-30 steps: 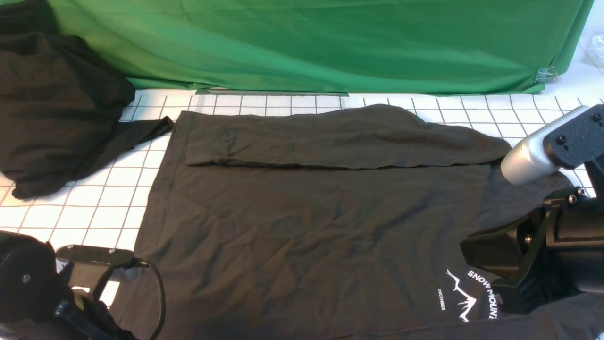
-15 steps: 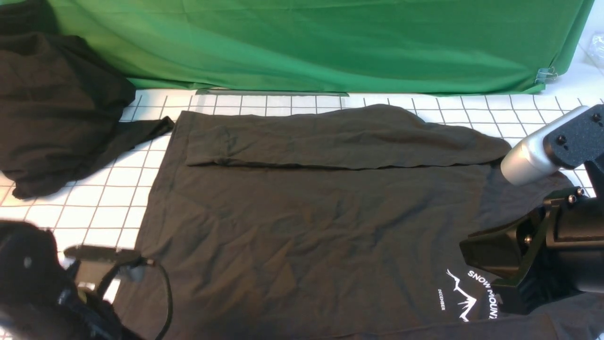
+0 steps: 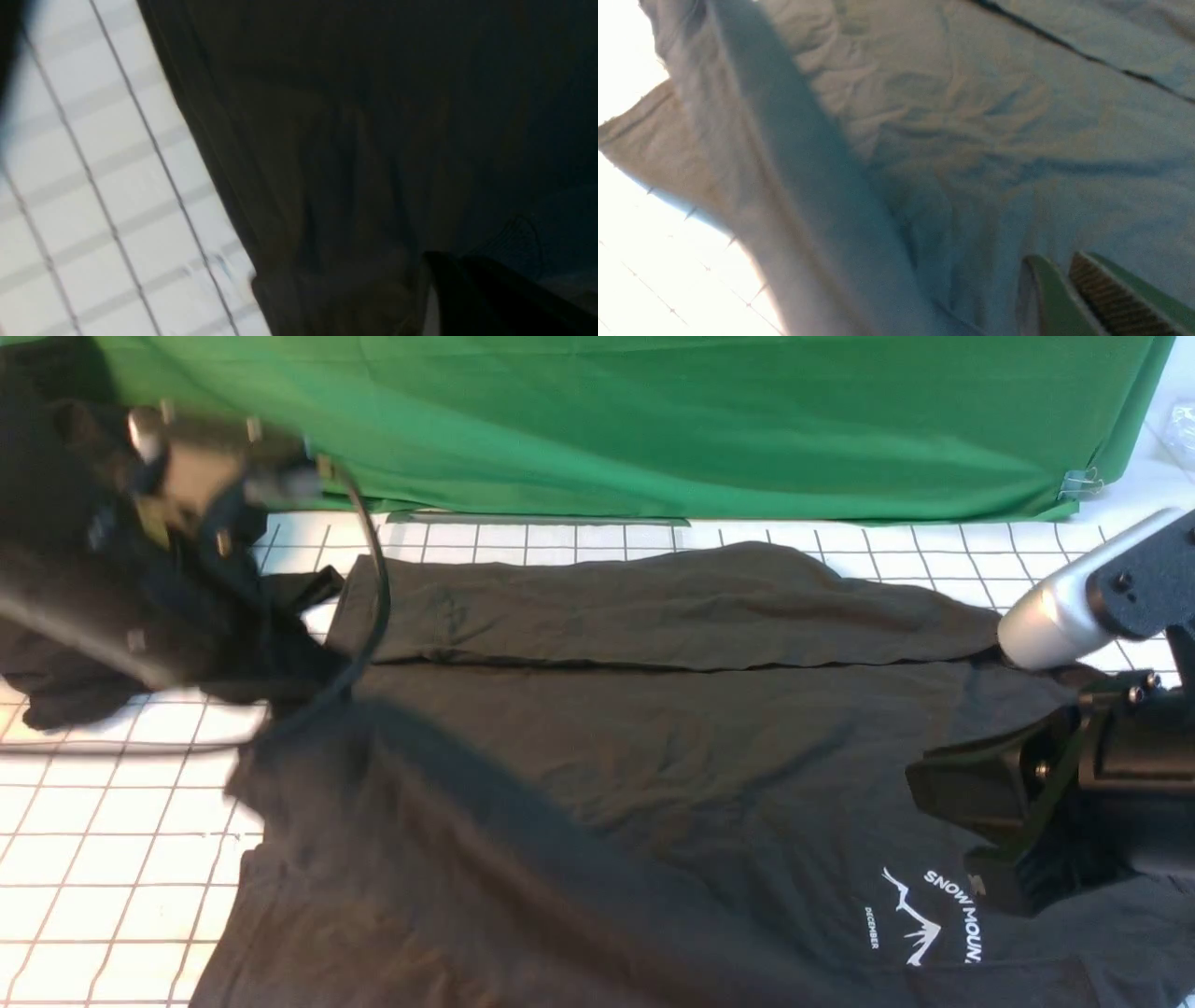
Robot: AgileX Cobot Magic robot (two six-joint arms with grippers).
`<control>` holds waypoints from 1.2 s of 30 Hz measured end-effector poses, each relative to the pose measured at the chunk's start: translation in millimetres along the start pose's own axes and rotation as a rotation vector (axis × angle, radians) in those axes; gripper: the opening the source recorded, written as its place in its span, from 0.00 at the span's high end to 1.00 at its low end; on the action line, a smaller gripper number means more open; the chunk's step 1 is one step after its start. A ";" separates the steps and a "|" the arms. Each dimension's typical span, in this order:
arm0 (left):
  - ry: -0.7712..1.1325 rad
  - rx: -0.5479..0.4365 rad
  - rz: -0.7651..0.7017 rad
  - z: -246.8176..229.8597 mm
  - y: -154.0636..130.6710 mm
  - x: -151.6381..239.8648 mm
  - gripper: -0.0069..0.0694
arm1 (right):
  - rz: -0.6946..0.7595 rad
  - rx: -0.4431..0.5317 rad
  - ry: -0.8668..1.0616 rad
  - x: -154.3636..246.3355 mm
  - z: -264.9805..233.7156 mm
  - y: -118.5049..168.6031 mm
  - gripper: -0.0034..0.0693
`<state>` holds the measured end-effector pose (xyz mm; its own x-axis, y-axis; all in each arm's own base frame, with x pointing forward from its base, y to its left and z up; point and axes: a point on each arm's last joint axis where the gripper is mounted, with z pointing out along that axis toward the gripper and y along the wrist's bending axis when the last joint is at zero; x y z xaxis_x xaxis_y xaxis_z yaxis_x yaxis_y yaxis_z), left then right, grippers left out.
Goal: Fold a long-sleeved shirt over a white checkered tablecloth.
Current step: 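Fold the left side of the black T-shirt inward over its body, then grab the top left corner of the dark shirt with the left gripper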
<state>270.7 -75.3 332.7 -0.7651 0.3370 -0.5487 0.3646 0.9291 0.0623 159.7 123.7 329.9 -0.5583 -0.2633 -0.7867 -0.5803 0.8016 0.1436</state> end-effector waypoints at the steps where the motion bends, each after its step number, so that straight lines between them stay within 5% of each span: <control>1: -0.026 -0.025 0.021 -1.9 3.4 -11.9 0.88 | 0.006 0.002 -0.018 -1.7 0.0 -0.2 0.85; 9: 0.027 -0.070 0.067 50.1 12.4 -41.8 0.88 | 0.045 0.004 -0.067 -6.2 0.4 -0.6 0.84; 21: 0.205 -0.083 0.073 152.4 20.6 -30.5 0.87 | 0.066 0.004 -0.015 -1.6 0.9 -0.5 0.82; 25: 0.191 -0.152 0.066 156.7 26.8 -31.6 0.80 | 0.067 0.003 -0.004 -0.6 0.9 -0.4 0.81; 33: 0.111 -0.225 0.040 147.8 34.5 -49.1 0.34 | 0.067 0.003 0.001 -0.1 0.9 -0.4 0.81; 36: 0.053 -0.243 -0.064 142.9 40.4 -59.2 0.28 | 0.069 0.003 0.001 -0.1 0.9 -0.3 0.81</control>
<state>406.5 -79.6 248.6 -0.8116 0.2775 -0.5141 0.1810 0.9561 0.2303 160.5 124.0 329.3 -0.5976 -0.2076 -0.7744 -0.5387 0.8194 0.1960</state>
